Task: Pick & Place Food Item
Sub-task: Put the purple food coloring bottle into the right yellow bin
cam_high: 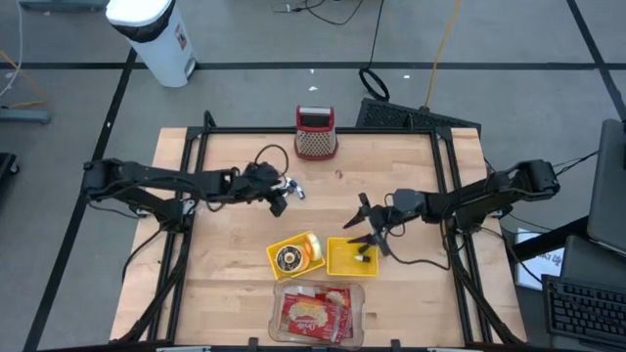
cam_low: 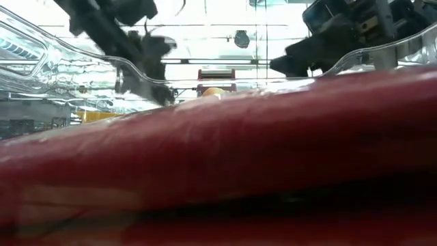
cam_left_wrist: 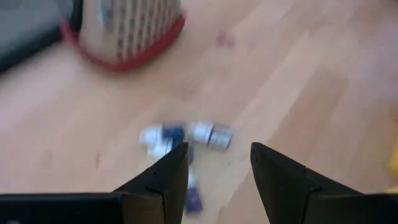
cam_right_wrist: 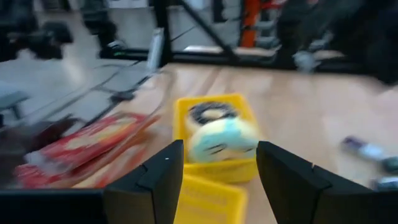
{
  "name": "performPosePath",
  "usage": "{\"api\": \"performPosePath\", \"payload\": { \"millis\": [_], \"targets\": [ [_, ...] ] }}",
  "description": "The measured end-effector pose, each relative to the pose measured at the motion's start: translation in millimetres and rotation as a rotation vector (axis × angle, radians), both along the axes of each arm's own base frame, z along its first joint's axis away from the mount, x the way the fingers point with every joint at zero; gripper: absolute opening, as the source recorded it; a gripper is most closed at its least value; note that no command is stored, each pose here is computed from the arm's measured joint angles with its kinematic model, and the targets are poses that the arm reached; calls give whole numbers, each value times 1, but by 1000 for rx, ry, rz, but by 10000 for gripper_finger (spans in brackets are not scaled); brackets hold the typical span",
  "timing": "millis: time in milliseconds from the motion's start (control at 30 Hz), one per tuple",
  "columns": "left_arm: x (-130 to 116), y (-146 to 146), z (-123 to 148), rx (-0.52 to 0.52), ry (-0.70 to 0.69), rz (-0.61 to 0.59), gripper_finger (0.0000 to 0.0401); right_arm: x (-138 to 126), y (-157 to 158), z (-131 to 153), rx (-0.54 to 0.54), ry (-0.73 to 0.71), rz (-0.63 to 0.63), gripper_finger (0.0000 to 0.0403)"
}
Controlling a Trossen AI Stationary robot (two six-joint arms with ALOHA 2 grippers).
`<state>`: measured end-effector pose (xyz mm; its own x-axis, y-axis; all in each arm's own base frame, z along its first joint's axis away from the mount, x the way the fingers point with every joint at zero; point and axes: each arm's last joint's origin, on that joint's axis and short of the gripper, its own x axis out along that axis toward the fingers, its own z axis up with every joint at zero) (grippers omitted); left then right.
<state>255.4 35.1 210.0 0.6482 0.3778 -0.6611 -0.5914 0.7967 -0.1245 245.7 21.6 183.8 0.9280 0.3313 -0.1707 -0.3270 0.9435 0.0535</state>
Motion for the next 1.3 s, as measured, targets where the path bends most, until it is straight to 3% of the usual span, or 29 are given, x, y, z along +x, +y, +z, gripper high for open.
{"api": "performPosePath", "payload": {
  "millis": [233, 500, 633, 867, 1133, 1300],
  "targets": [
    [8, 2, -50, -58, 65, 59, 175, 0, -7, 8, -112, -75, -122, 191],
    [21, 3, -95, -90, 164, 99, 175, 0, -9, 7, -117, -67, -131, 185],
    [22, 3, -105, -101, 186, 132, 175, 0, -9, 7, -117, -63, -130, 185],
    [22, 2, -107, -108, 204, 115, 170, 0, -9, 7, -118, -64, -133, 182],
    [21, 1, -102, -146, 187, 90, 65, 0, -10, 7, -121, -64, -149, 180],
    [17, -3, -78, -235, 104, 7, 56, 0, -11, 7, -139, -64, -189, 178]
  ]
}}
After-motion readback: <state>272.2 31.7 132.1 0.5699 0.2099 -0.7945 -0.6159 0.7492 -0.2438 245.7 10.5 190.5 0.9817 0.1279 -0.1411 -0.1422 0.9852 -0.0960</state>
